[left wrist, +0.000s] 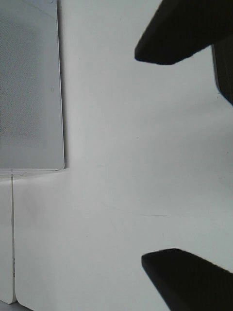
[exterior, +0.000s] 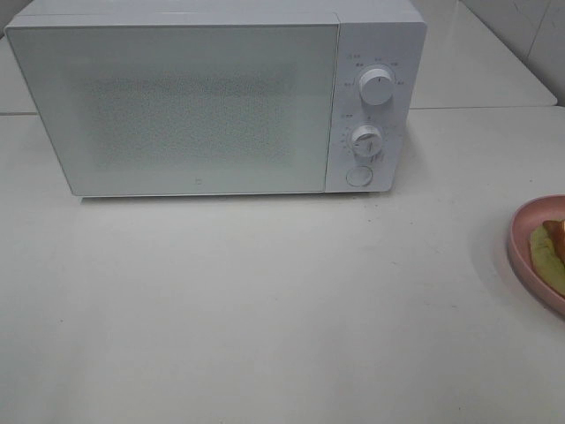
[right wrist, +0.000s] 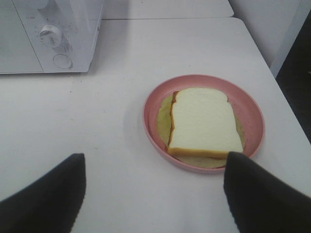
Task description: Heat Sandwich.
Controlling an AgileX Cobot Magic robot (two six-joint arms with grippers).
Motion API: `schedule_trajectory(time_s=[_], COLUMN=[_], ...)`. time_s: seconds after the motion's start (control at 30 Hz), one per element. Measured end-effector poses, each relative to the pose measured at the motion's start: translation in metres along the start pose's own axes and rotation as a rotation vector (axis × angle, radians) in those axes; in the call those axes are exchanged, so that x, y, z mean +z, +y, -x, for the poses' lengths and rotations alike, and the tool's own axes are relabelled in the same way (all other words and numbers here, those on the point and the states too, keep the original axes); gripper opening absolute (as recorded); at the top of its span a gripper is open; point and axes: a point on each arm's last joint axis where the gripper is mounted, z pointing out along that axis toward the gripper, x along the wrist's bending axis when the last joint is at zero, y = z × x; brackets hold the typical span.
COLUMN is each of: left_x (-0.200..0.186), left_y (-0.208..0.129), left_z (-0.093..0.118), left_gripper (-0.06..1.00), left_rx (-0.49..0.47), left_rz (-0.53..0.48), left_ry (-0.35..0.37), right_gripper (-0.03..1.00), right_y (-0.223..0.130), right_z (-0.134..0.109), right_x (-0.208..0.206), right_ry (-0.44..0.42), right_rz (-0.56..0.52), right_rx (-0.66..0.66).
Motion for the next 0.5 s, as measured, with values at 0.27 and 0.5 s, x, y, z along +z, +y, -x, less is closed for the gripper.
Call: schedule_trajectory(time_s=[0.27, 0.5], left_x=[0.0000, 0.0000], left_y=[0.0000, 0.0000], left_z=[0.0000, 0.0000], left_gripper=[0.98, 0.98], left_rx=[-0.001, -0.001], left_rz=[0.000, 0.000], left_ry=[0.000, 0.000], right_gripper=[0.76, 0.76], right_y=[0.0000, 0.0000], right_z=[0.0000, 0.0000], right_x=[0.0000, 0.0000], right_ry=[0.000, 0.000], right_rz=[0.000, 0.000], right_rx=[0.000, 0.000])
